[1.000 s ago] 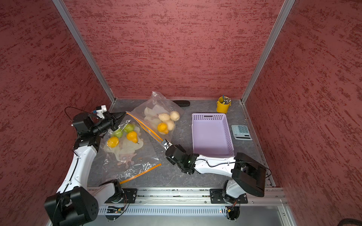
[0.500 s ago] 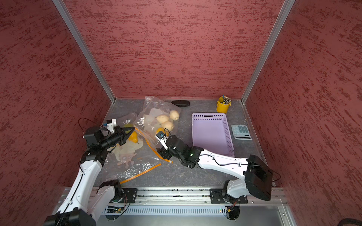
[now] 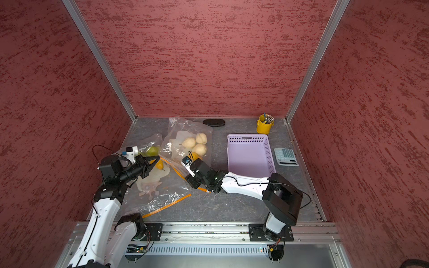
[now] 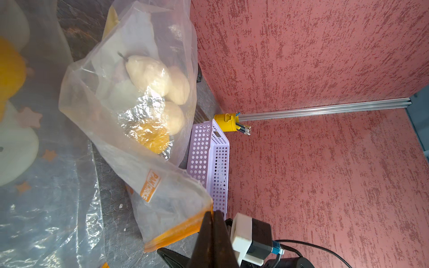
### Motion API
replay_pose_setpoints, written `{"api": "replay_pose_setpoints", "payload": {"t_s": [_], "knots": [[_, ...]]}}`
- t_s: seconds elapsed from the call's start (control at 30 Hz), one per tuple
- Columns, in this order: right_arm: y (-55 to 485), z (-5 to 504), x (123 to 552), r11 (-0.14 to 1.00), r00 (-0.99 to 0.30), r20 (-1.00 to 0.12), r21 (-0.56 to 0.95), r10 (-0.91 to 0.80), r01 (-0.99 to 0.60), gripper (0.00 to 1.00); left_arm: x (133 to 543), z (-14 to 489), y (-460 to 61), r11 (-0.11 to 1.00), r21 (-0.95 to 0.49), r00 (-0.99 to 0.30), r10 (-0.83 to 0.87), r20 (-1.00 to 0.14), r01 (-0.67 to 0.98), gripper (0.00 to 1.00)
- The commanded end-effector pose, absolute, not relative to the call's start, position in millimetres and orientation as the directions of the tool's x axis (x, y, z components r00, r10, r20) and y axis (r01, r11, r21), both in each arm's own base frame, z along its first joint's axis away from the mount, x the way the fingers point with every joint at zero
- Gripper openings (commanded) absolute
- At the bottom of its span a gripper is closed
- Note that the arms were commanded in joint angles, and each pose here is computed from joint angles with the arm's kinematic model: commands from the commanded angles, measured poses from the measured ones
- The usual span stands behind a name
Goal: Open the zip-top bag and take out the pear
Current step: Open the zipper of the food storage bag at the center of the board.
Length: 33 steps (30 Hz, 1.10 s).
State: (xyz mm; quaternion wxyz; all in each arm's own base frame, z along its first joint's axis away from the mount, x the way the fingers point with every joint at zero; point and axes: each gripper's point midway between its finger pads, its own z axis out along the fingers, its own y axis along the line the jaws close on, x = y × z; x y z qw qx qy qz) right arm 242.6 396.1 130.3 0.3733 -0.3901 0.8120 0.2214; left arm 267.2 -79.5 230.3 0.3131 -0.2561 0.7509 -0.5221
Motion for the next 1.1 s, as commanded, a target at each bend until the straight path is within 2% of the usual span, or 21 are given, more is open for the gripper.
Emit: {"api": "replay_pose_setpoints", "payload": {"t_s": [0.0, 0.13, 0.27, 0.33, 0.47, 0.53, 0.67, 0.7, 0.73, 0.8, 0.97, 1.03, 1.07], "knots": [[409, 147, 248, 0.582, -0.404, -0.811, 0.098, -0.423, -0.807, 0.58, 263, 227, -82, 0.334, -0.941, -0.681, -0.701, -0.212, -0.051, 0.00], [411, 145, 250, 0.589, -0.404, -0.813, 0.095, -0.419, -0.802, 0.56, 262, 227, -82, 0.332, -0.942, -0.681, -0.702, -0.209, -0.052, 0.00], [412, 137, 256, 0.614, -0.417, -0.802, 0.080, -0.428, -0.785, 0.49, 260, 231, -83, 0.330, -0.943, -0.681, -0.700, -0.215, -0.042, 0.00], [410, 132, 263, 0.642, -0.422, -0.797, 0.058, -0.431, -0.764, 0.41, 259, 232, -84, 0.329, -0.943, -0.682, -0.699, -0.215, -0.040, 0.00], [400, 139, 280, 0.710, -0.403, -0.814, -0.015, -0.418, -0.704, 0.11, 253, 225, -87, 0.328, -0.944, -0.699, -0.686, -0.201, -0.050, 0.00], [396, 155, 284, 0.718, -0.369, -0.838, -0.039, -0.402, -0.695, 0.00, 247, 215, -90, 0.318, -0.945, -0.716, -0.675, -0.175, -0.069, 0.00], [382, 196, 288, 0.721, -0.272, -0.866, -0.137, -0.420, -0.679, 0.00, 226, 194, -102, 0.331, -0.939, -0.776, -0.615, -0.143, -0.089, 0.00], [379, 205, 288, 0.718, -0.250, -0.867, -0.161, -0.430, -0.677, 0.00, 221, 191, -105, 0.345, -0.934, -0.789, -0.597, -0.144, -0.091, 0.05], [376, 212, 288, 0.713, -0.227, -0.866, -0.190, -0.445, -0.675, 0.00, 216, 192, -107, 0.365, -0.928, -0.798, -0.580, -0.162, -0.077, 0.42], [371, 221, 287, 0.693, -0.190, -0.852, -0.246, -0.488, -0.677, 0.00, 211, 205, -107, 0.403, -0.914, -0.788, -0.576, -0.217, -0.042, 0.99], [360, 233, 284, 0.649, -0.117, -0.823, -0.342, -0.556, -0.680, 0.00, 215, 278, -79, 0.573, -0.819, -0.619, -0.631, -0.468, 0.034, 1.00], [355, 233, 284, 0.646, -0.109, -0.815, -0.361, -0.569, -0.673, 0.00, 219, 318, -73, 0.623, -0.772, -0.524, -0.621, -0.584, 0.122, 1.00], [354, 232, 284, 0.648, -0.106, -0.817, -0.363, -0.567, -0.670, 0.00, 222, 333, -79, 0.623, -0.761, -0.521, -0.596, -0.611, 0.181, 1.00]]}}
